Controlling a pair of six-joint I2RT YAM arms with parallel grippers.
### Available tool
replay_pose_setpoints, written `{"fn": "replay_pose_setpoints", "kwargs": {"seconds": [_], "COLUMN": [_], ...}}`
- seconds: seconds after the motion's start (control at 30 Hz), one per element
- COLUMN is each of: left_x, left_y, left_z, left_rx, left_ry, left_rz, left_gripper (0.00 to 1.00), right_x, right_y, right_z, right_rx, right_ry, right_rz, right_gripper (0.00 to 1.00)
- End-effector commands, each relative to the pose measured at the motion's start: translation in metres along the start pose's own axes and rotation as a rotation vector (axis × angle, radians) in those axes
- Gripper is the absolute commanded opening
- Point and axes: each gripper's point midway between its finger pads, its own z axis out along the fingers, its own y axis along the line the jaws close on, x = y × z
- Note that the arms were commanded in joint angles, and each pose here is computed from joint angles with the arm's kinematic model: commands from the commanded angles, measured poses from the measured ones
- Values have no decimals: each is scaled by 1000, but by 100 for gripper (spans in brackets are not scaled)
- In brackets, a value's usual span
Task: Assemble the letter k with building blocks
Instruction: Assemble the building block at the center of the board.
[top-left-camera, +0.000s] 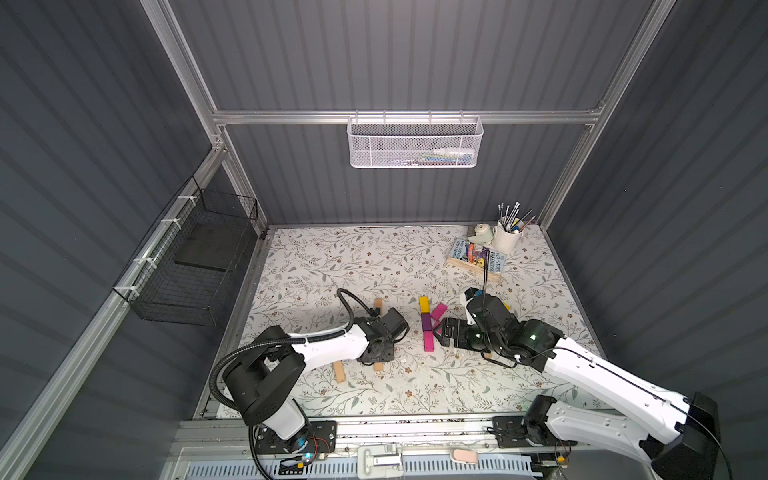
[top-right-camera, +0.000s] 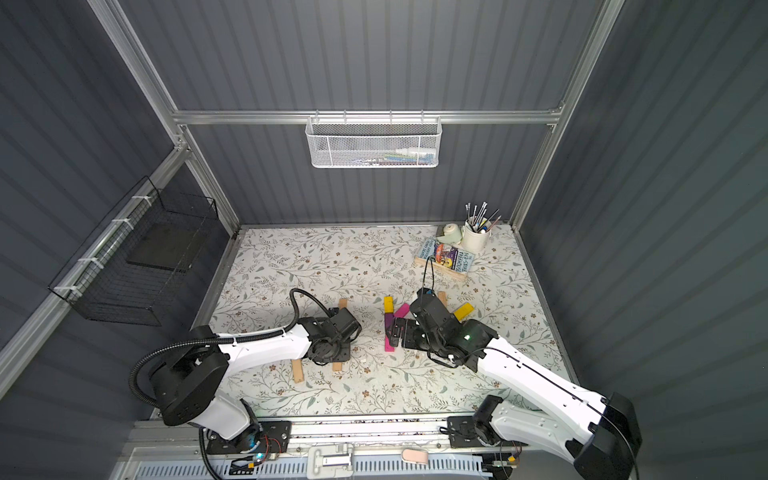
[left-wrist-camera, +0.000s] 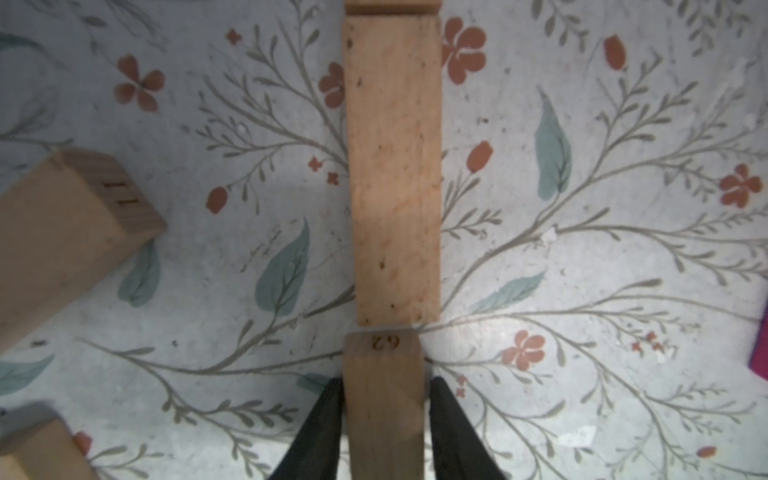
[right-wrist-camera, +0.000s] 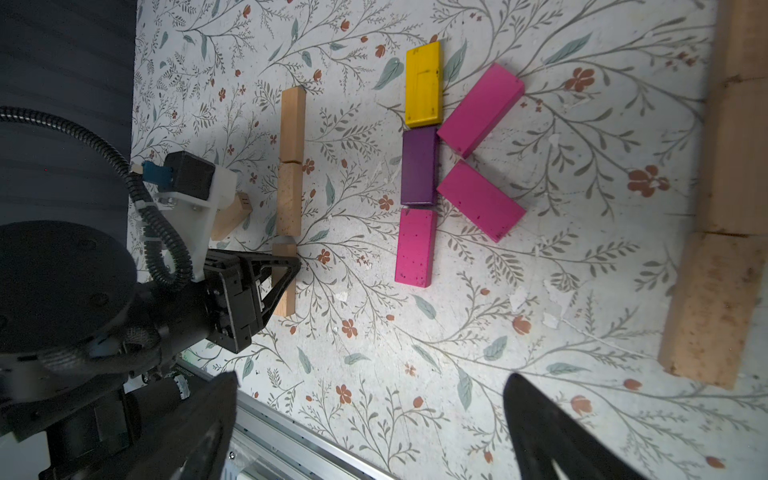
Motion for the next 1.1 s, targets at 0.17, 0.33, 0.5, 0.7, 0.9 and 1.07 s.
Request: {"fn": "replay_pose_setpoints", "kwargs": {"seconds": [0.17,0.33,0.5,0.7,0.9,1.07], "left_x": [-6,-11,-8,-6,-2,-1], "left_y": [-7,1,-3,1,0,-1], "left_z": [-24,-35,-25,-15,-6,-3], "left_rx": [50,14,11,-20,-22,-19], "left_ry": [-31,-56,-29,-28,-6,-1], "left_rz": [10,14,14,0,5,5], "left_gripper": [39,37,36,38,35,29], "right_x": [19,34,39,40,38,38], "right_y": [4,4,8,8,9,8], "right_z": [3,3,4,6,6,7], "right_rx": [-40,-51,-72,-66,-67,-60], "right_ry": [74,107,116,117,111,111], "right_rz": [-3,-17,-28,-31,-30,-32], "right_gripper": [98,94,91,92,92,92]}}
